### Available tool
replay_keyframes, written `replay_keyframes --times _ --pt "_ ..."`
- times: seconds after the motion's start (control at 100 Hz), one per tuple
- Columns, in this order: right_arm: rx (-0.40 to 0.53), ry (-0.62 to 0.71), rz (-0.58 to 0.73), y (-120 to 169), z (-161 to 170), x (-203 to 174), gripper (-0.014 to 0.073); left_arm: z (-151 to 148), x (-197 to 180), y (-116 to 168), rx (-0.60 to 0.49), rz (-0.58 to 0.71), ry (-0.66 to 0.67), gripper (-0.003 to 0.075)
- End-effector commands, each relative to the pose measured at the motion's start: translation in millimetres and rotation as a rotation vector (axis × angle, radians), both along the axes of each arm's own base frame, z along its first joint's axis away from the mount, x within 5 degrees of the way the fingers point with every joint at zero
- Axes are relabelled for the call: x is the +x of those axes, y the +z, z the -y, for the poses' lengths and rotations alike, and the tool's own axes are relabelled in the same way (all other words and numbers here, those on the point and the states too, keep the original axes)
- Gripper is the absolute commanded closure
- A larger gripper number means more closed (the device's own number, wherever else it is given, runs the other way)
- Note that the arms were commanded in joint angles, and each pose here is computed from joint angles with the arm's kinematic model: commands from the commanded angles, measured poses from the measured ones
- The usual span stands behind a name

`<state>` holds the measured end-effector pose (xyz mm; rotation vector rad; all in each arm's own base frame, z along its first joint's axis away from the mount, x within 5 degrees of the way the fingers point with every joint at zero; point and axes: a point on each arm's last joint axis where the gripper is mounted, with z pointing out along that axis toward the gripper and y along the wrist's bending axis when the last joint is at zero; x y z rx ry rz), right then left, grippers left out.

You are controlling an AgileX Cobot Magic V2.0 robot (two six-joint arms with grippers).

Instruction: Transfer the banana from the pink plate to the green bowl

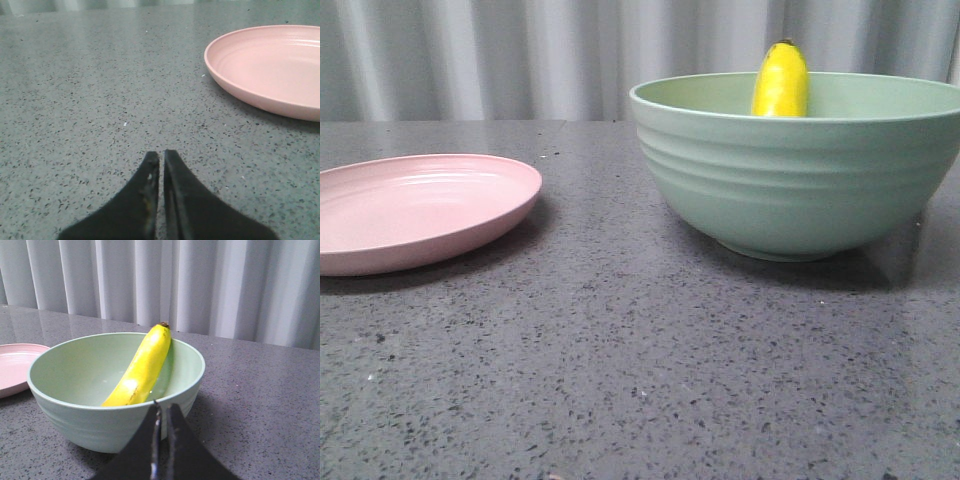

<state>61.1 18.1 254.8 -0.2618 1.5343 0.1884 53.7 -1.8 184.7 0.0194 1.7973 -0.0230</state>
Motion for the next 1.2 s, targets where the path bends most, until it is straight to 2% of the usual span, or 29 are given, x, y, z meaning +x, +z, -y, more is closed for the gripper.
replay_keyframes --times 0.0,0.34,0.47,0.72,0.9,1.19 --pt "0.012 -0.005 0.105 16.3 0.5 -0.7 0.0663 -0.1 -0.5 3.2 -0.017 0.076 0.004 0.0741" --pt "0.013 -0.005 0.108 13.1 0.5 -0.6 0.0663 -0.1 -0.5 3.2 -0.017 0.076 0.004 0.0741" --pt "0.001 -0.024 0.07 -6.2 0.8 2.9 0.0663 -0.1 -0.5 3.2 -0.017 0.076 0.004 0.0741" --pt "0.004 -0.208 0.076 -46.1 12.9 4.1 0.0663 -0.1 -0.5 3.2 -0.017 0.076 0.004 0.0741" --pt "0.012 -0.312 0.071 -49.0 19.5 -3.8 0.0663 -0.1 -0.5 3.2 -0.017 0.076 0.004 0.0741" --pt "-0.02 -0.377 -0.232 -77.5 22.9 -8.2 0.0663 -0.1 -0.4 3.4 -0.017 0.079 0.004 0.0741"
